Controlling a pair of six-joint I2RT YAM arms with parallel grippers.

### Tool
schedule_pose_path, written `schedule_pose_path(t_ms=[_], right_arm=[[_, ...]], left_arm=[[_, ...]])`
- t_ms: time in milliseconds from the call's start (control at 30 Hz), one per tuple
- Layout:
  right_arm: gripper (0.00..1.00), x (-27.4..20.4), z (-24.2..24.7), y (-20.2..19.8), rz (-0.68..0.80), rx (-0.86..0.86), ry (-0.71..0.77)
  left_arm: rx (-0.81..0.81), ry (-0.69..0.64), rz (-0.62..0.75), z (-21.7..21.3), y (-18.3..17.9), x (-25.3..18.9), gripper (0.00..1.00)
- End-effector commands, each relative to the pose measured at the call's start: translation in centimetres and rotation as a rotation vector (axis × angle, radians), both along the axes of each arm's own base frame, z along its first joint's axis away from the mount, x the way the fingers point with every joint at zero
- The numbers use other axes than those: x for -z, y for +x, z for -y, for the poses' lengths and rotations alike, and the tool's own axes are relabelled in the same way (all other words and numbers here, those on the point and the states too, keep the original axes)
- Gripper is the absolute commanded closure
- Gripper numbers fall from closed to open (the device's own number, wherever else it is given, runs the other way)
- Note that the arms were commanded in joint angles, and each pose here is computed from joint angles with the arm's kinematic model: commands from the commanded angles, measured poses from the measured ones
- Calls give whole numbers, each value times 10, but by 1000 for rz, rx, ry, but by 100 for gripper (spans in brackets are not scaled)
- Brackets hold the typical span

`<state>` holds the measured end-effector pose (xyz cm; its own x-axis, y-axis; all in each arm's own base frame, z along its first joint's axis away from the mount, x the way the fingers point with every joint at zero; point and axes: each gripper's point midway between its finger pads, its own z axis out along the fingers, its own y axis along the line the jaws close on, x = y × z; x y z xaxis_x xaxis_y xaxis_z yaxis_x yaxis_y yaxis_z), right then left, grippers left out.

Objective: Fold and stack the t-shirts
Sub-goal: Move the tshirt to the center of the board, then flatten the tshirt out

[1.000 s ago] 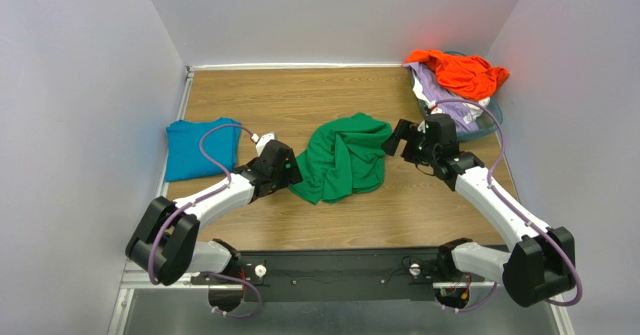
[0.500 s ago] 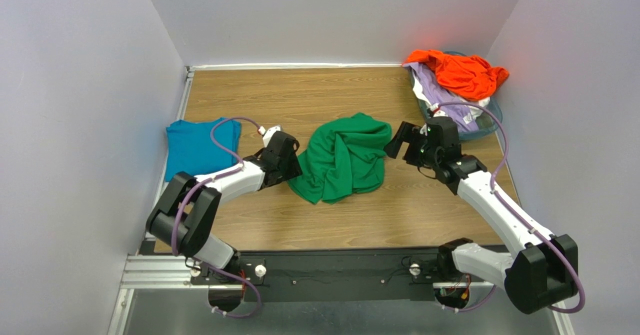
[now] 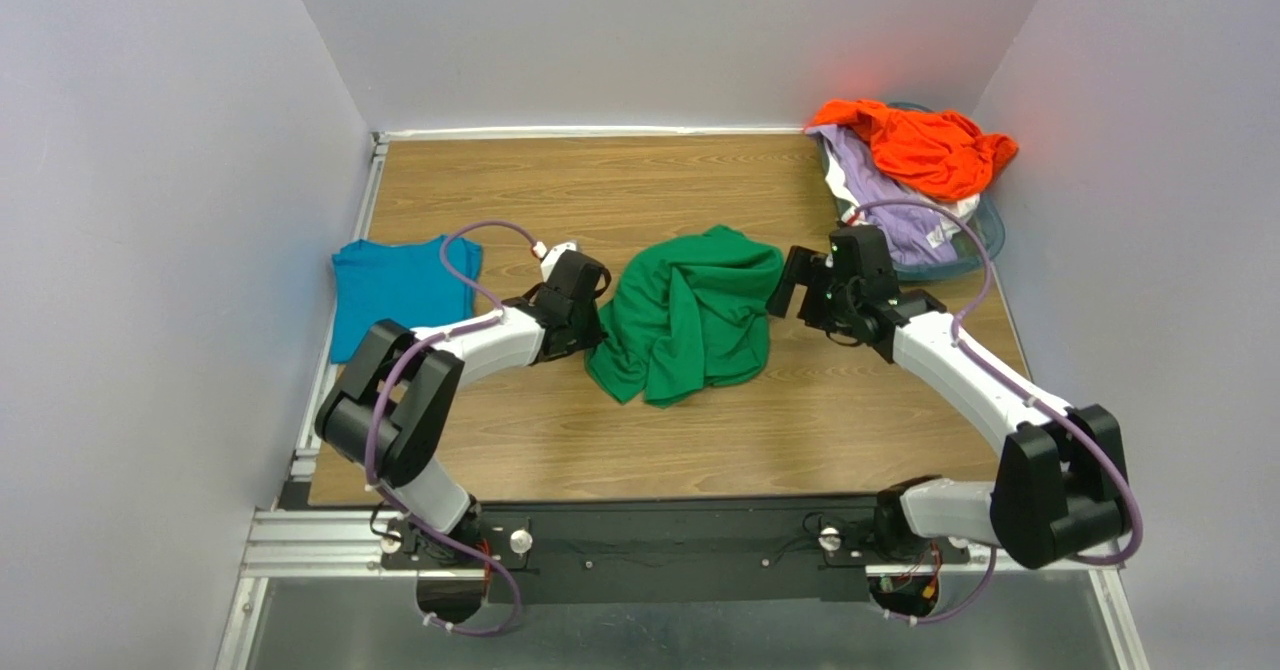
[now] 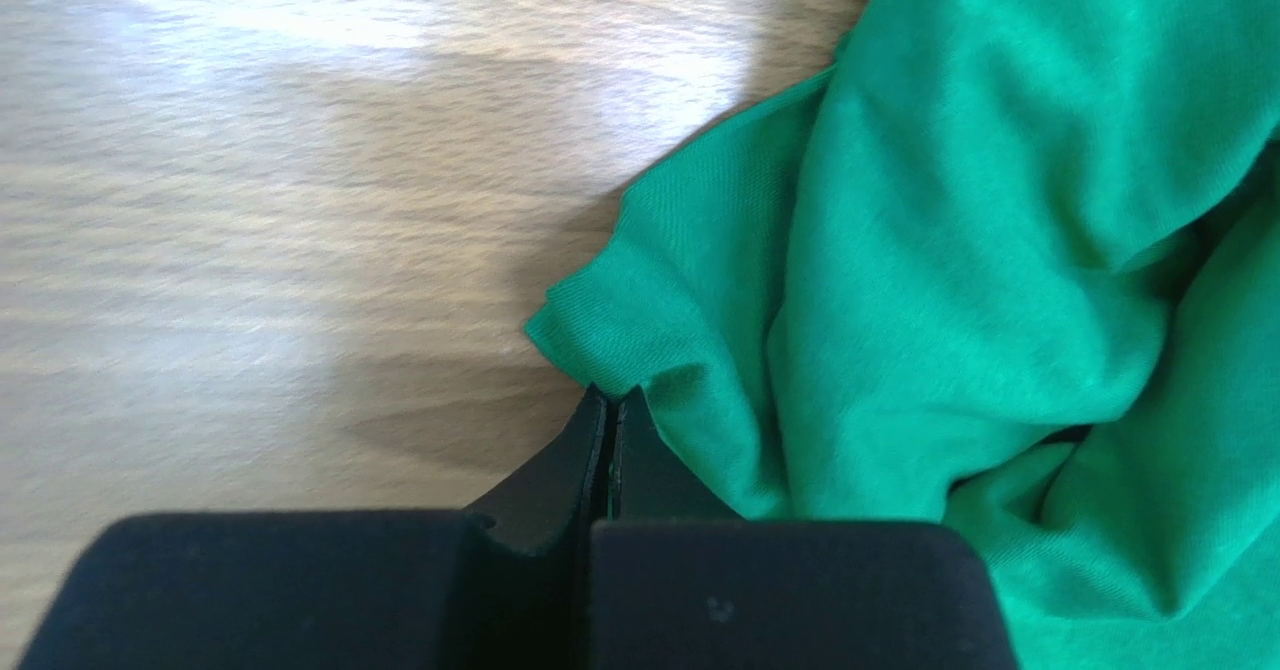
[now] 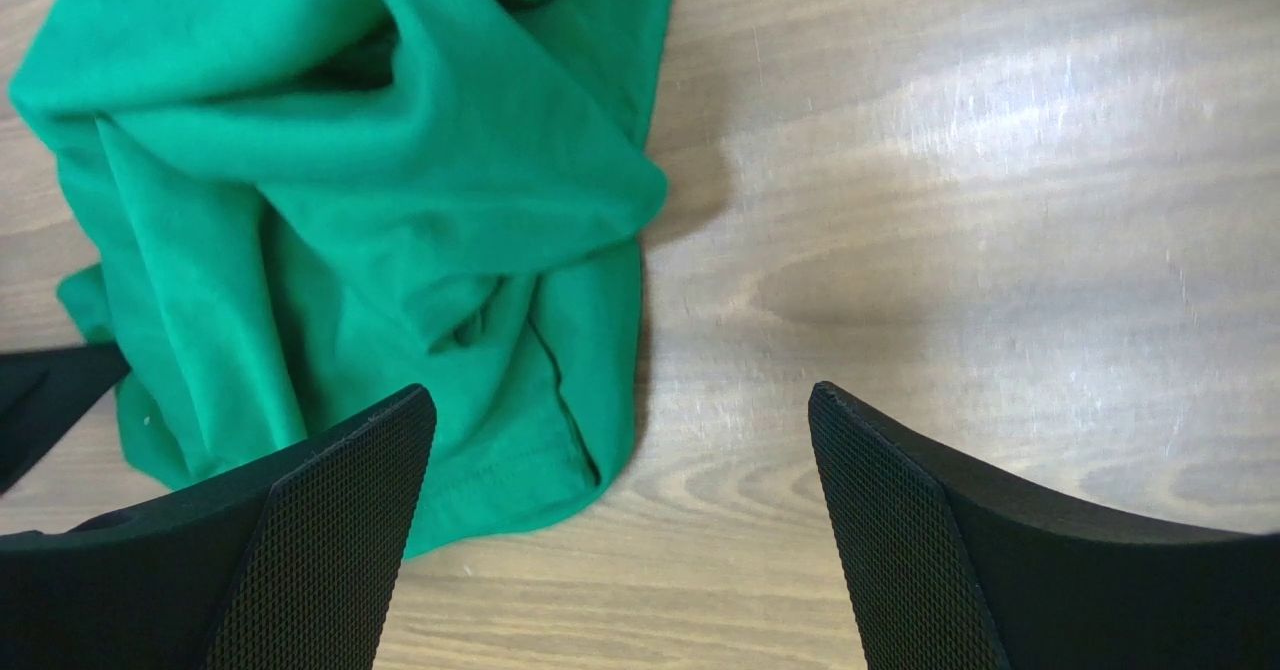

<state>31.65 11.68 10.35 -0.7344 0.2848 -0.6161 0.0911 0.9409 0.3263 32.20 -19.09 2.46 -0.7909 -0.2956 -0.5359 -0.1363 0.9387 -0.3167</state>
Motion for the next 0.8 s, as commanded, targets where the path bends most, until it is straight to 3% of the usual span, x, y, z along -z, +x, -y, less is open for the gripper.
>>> schedule_pose_path(t_ms=[0,267,333,367,400,433,467,500,533,633,767], right_arm=[[1,-16,-3,25,41,-3,-26],[9,-3,-21,60,20,-44,-17],[23,0,-23,71,21,-40,-22],[23,0,-25,74,21,-48,-22],[39,-1,-27,77,24,-54,-17],[48,-3,-28,79,30,-57,-14],[68,-12,-35,81,44,-88,9],[68,-15,-36,81,51,-99,14],[78,-21,-37,80,67,-110,15],[88,-50,-34,78,144,-128,7],[92,-103,-26,67,271,-132,2]], left_arm=[[-36,85,41,-19,2,-18,100],[-104,124,125,-36,10,-54,100],[-118,114,139,-37,16,-62,100],[-116,116,137,-37,15,-62,100],[-124,118,150,-38,18,-67,100],[-133,116,164,-38,21,-73,100],[-149,119,189,-41,25,-83,100],[-150,121,186,-42,23,-84,100],[-166,124,214,-44,29,-96,100],[-207,128,285,-52,36,-131,100],[-250,65,435,-60,38,-200,100]])
